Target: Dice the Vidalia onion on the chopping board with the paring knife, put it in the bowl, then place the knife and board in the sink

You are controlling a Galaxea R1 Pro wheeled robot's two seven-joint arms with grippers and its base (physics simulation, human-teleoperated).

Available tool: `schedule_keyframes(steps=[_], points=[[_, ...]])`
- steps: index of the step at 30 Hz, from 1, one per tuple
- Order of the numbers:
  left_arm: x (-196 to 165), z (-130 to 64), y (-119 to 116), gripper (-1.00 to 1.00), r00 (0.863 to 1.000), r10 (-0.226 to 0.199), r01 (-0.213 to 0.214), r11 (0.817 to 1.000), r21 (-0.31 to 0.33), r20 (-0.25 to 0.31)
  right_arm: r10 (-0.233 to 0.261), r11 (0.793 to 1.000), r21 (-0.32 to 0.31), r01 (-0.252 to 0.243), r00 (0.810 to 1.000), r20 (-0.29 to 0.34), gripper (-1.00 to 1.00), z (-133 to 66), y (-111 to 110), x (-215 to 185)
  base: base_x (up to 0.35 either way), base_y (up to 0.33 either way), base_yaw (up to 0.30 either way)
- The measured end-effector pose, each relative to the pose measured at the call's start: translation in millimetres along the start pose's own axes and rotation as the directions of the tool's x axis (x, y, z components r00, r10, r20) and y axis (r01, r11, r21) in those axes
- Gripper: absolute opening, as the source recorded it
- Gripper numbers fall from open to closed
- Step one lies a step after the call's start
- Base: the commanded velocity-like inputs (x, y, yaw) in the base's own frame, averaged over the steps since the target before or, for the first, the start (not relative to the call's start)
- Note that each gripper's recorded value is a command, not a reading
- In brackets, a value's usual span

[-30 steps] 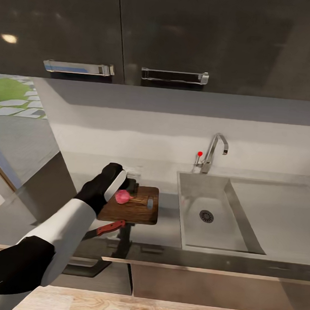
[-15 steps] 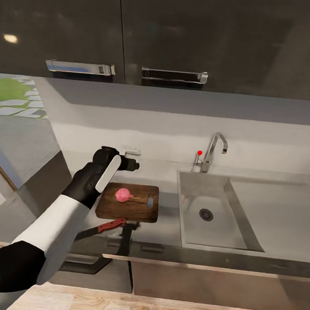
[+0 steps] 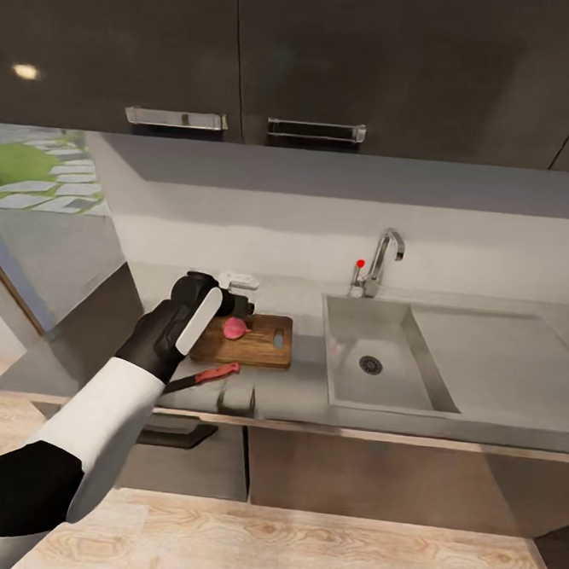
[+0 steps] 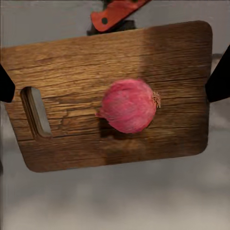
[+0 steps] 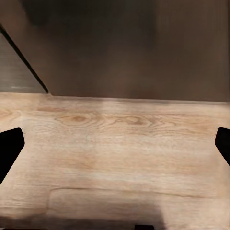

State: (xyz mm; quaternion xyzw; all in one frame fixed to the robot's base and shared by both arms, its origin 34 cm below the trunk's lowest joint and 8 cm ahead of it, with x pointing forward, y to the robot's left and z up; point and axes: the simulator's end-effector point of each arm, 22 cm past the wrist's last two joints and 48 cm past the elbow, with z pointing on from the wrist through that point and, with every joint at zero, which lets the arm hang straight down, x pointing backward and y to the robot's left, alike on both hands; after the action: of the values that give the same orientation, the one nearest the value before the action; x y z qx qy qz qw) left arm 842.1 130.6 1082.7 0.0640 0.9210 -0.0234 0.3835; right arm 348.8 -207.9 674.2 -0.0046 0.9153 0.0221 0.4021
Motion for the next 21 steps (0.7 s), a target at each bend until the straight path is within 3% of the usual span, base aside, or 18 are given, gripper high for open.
schedule_keyframes(steps=[11, 21], points=[[7, 4.4, 1, 1.0, 1.0, 0.0, 0.0, 1.0, -0.003, -0.02, -0.001, 1.0, 0.0, 0.001, 1.0, 0.0, 1.0, 0.0, 0, 0, -0.337, 0.0, 0.0], [27, 16.0, 4, 1.0, 0.997, -0.001, 0.0, 1.0, -0.013, -0.072, 0.0, 1.0, 0.0, 0.0, 1.0, 0.0, 1.0, 0.0, 0, 0, -0.337, 0.0, 0.0]])
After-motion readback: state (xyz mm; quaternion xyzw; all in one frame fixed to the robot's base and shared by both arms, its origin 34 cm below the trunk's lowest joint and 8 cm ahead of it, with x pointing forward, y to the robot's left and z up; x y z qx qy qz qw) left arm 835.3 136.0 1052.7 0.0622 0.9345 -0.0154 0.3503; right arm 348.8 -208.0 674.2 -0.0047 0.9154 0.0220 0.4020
